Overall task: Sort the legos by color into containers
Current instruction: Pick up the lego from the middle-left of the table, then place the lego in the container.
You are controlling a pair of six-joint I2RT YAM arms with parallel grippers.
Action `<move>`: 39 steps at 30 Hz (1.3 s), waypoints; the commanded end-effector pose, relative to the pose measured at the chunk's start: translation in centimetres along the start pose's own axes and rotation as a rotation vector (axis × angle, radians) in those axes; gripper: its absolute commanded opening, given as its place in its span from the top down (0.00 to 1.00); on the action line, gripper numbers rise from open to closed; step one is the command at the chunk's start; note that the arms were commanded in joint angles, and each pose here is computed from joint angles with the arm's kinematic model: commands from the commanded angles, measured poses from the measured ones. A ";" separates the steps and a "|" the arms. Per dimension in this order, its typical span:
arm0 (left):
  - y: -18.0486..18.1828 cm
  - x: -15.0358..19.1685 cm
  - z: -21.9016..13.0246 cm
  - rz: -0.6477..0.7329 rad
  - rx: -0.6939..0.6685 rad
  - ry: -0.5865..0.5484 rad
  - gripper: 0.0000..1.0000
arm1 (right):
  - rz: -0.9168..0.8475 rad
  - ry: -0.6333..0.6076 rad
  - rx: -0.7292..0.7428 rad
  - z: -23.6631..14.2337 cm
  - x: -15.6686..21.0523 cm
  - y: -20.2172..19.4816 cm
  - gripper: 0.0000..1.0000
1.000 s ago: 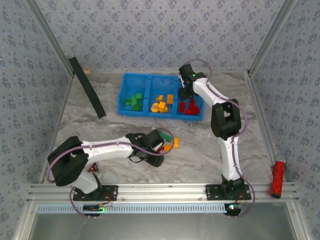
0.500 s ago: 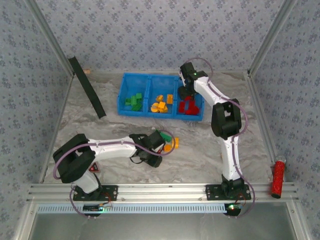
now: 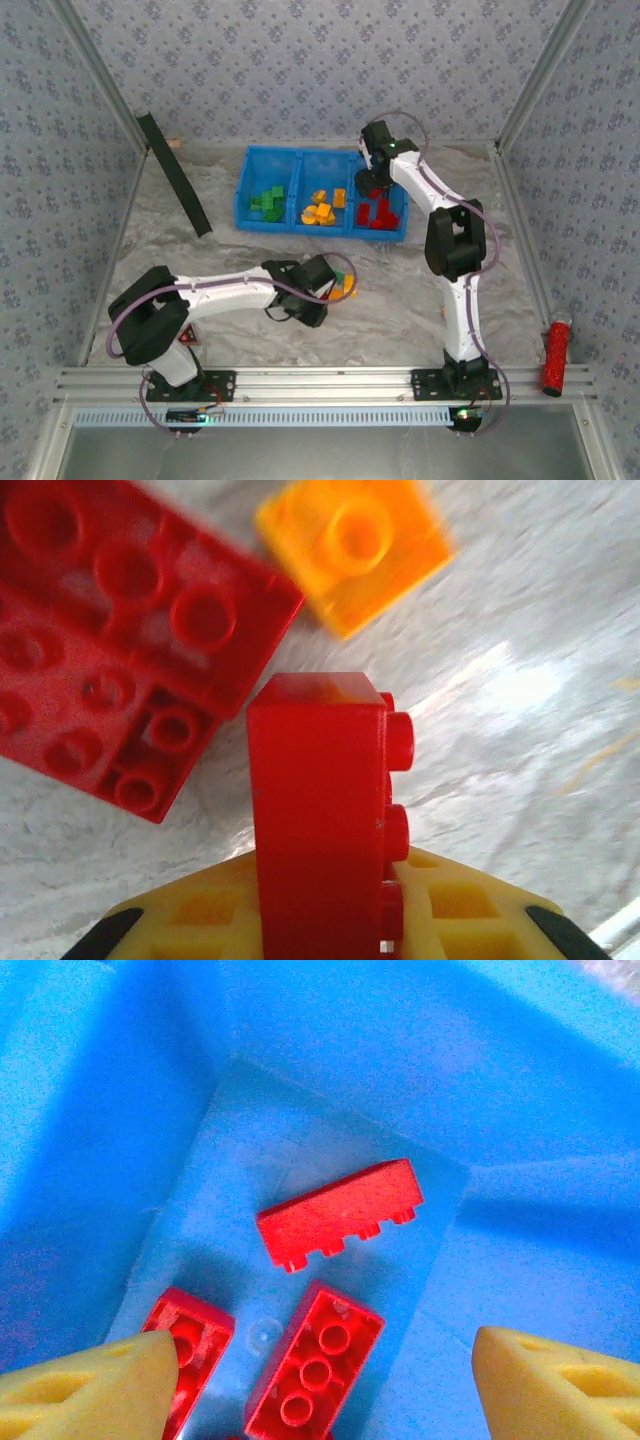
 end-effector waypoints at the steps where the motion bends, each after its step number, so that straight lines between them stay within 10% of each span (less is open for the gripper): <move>1: -2.1 -2.6 -2.8 0.061 0.048 -0.047 0.83 | 0.035 -0.095 -0.009 -7.3 -1.1 -0.9 0.20; 12: -4.6 -16.7 -7.7 0.107 -0.022 -0.359 0.84 | 0.390 -0.166 -0.080 -15.5 8.7 -4.4 0.12; 21: -2.1 -26.2 -4.4 0.025 -0.118 -0.367 0.86 | 0.583 -0.108 -0.169 -16.5 19.9 -2.0 0.12; 39: 1.3 -31.0 1.8 -0.101 -0.060 -0.326 0.79 | 0.721 -0.035 -0.273 -16.1 29.5 3.6 0.16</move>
Point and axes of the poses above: each hand's point on the last joint's axis, 136 mm out from that joint toward the fingers, its own z axis out along the fingers, its own y axis along the line the jaws close on, x = y × z, the point moved 2 cm from there along -z, back along the fingers, and after that the axes turned 2 degrees about -z, right-handed, at the moved point
